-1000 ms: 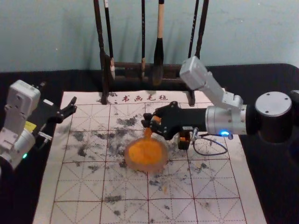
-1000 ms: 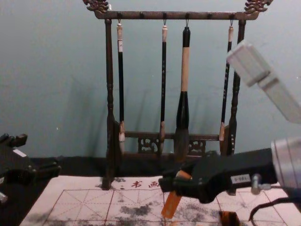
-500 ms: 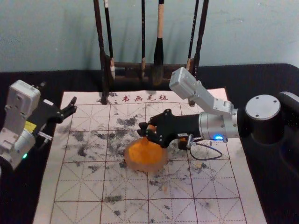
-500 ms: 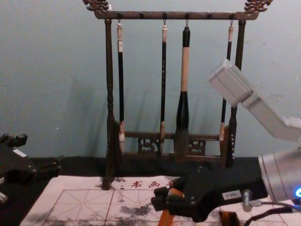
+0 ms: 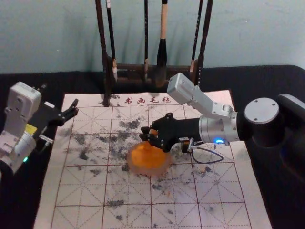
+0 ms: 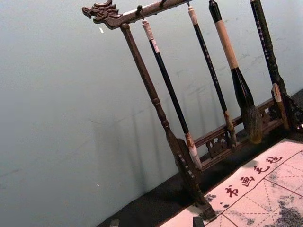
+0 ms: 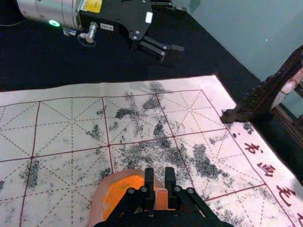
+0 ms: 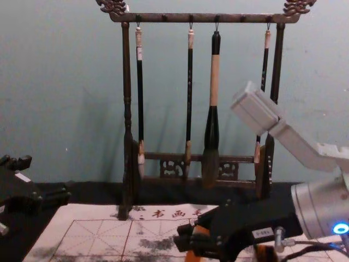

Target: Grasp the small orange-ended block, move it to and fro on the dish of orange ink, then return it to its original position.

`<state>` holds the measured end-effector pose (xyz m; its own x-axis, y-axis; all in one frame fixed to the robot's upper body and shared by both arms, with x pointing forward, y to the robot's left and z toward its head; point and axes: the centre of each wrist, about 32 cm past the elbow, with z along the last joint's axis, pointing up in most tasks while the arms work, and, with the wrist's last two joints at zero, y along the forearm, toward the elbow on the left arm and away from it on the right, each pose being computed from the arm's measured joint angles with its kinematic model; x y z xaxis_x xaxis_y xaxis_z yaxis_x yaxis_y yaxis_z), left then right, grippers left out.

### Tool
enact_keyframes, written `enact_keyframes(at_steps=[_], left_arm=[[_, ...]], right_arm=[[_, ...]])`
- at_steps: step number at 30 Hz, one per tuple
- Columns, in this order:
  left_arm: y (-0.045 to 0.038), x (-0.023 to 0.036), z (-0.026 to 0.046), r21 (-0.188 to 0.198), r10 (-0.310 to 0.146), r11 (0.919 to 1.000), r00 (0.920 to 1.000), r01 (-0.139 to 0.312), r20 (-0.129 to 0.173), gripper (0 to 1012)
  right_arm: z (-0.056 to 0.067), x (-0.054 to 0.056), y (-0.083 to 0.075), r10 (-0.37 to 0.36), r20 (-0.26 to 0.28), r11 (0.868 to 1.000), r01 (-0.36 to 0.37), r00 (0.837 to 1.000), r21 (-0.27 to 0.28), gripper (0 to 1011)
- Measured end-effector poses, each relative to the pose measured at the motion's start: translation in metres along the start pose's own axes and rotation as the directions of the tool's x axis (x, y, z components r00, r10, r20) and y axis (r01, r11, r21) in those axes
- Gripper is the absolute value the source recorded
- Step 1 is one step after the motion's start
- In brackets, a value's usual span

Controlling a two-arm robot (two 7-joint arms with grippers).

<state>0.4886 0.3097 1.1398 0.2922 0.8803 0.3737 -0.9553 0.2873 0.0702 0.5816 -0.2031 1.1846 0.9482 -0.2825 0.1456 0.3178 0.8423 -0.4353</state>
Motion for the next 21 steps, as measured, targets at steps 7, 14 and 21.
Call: enact_keyframes(at_steps=[7, 14, 21], left_arm=[[0.0000, 0.0000, 0.0000, 0.000, 0.000, 1.0000, 1.0000, 0.000, 0.000, 1001], [0.0000, 0.0000, 0.0000, 0.000, 0.000, 1.0000, 1.0000, 0.000, 0.000, 1001], [0.0000, 0.0000, 0.0000, 0.000, 0.000, 1.0000, 1.0000, 0.000, 0.000, 1001]], right_arm=[[-0.0003, 0.0000, 0.0029, 0.000, 0.006, 1.000, 0.000, 1.000, -0.009, 119], [-0.0003, -0.0002, 0.0034, 0.002, 0.009, 1.000, -0.002, 1.000, -0.011, 119], [0.0002, 0.0007, 0.0002, 0.001, 0.017, 1.000, -0.001, 1.000, -0.019, 119]])
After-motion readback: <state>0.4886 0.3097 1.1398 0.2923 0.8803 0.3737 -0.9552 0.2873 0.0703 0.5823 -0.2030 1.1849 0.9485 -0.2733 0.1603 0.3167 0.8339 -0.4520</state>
